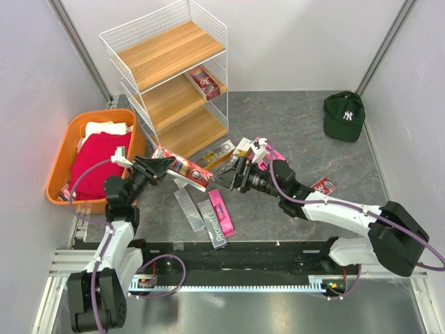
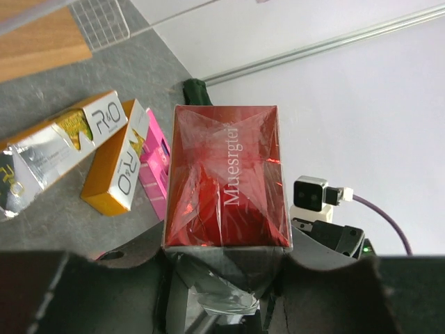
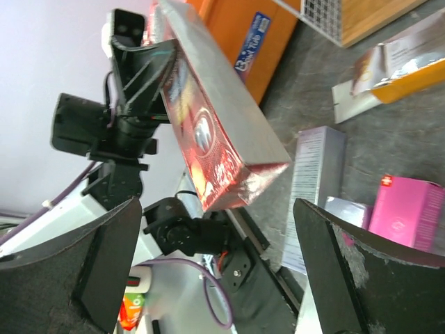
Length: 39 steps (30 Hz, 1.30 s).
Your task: Place and organize the toothpastes onto the shelf
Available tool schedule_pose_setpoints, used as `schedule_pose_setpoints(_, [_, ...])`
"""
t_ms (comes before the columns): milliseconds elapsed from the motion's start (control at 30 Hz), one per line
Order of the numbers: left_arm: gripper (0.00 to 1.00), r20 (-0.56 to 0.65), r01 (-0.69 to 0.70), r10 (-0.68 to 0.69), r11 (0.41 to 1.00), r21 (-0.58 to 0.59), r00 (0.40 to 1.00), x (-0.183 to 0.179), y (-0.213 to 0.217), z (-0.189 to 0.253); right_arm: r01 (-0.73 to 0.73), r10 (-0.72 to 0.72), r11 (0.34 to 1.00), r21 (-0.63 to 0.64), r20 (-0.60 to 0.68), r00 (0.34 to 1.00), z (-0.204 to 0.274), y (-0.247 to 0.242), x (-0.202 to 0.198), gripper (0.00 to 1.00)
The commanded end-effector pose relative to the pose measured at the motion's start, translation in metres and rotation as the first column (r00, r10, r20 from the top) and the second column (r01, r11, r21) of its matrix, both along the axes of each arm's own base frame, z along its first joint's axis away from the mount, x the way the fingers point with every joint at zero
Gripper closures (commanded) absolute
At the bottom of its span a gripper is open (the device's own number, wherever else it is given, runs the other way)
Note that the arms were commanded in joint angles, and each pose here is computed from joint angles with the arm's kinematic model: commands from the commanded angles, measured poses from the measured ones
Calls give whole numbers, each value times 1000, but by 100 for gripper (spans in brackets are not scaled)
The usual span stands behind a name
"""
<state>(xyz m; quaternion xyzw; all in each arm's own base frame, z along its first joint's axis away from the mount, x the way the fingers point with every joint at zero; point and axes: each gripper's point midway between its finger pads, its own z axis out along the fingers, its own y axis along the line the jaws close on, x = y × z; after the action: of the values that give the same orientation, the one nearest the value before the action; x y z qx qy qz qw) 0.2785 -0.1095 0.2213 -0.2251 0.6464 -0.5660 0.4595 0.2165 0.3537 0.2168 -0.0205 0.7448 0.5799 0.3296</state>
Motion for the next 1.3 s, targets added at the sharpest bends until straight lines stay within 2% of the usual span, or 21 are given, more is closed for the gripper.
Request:
schedule_pose_setpoints(0, [60,97,82,-74,994,-75,992,-10,-8,32,-58,55,990,127,26,998,22,13,-5,2])
schedule_pose_setpoints(167, [61,110,86,-77,993,-85,991,-11,-8,36,-105,108,977,183,-7,994,19,30,-3,4])
schedule_pose_setpoints(333, [62,119,95,-84,991,-91,989,-13,-9,40,-105,113,975,195,-27,993,11,37,2,11])
schedule_pose_setpoints(400, [62,114,106,-95,990,-92,989,-14,-11,39,-108,113,967,231,-8,994,21,37,2,20])
schedule_pose_setpoints(467, [62,115,106,-96,990,-93,989,-14,-11,39,-122,123,955,271,14,992,33,39,2,24])
schedule_pose_setpoints(500, [62,115,106,-96,990,-93,989,-15,-11,38,-136,135,950,282,23,991,36,40,0,30])
schedule_pose_setpoints(567, [62,111,102,-91,990,-96,990,-14,-10,37,-162,155,929,333,49,987,52,40,-4,36])
schedule_pose_setpoints(667, [58,109,105,-94,990,-97,990,-14,-11,36,-190,183,914,359,52,982,60,40,-10,54])
schedule_pose_setpoints(700, [55,109,102,-91,990,-98,990,-14,-10,36,-186,179,914,361,51,982,61,38,-10,64])
schedule_pose_setpoints(767, [50,100,103,-93,990,-100,991,-14,-10,34,-174,167,918,355,51,985,62,36,-10,71])
schedule_pose_setpoints(800, [43,100,103,-93,990,-99,991,-14,-10,34,-168,161,921,351,50,986,62,35,-9,76])
schedule_pose_setpoints(867, [35,99,106,-96,990,-93,990,-14,-11,33,-157,148,927,342,51,988,64,33,-8,78])
schedule_pose_setpoints(900, [20,92,104,-96,990,-93,991,-14,-11,32,-152,142,929,337,55,988,64,33,-8,78])
schedule_pose_setpoints(967, [10,94,105,-99,992,-70,991,-13,-11,32,-139,128,933,333,56,990,66,30,-6,79])
schedule_pose_setpoints(1000, [7,65,106,-101,992,-66,993,-12,-11,27,-131,117,935,328,63,991,68,28,-5,80])
schedule_pose_setpoints(1200, [3,32,98,-100,992,75,994,-4,-10,27,-25,16,954,298,33,999,64,6,16,82])
schedule_pose_setpoints(1233, [3,-48,100,-97,991,85,994,-3,-10,13,-7,1,961,277,22,1000,59,2,20,83])
schedule_pose_setpoints(1267, [2,-48,84,-78,987,135,996,0,-6,9,6,-12,963,269,21,1000,57,-3,22,83])
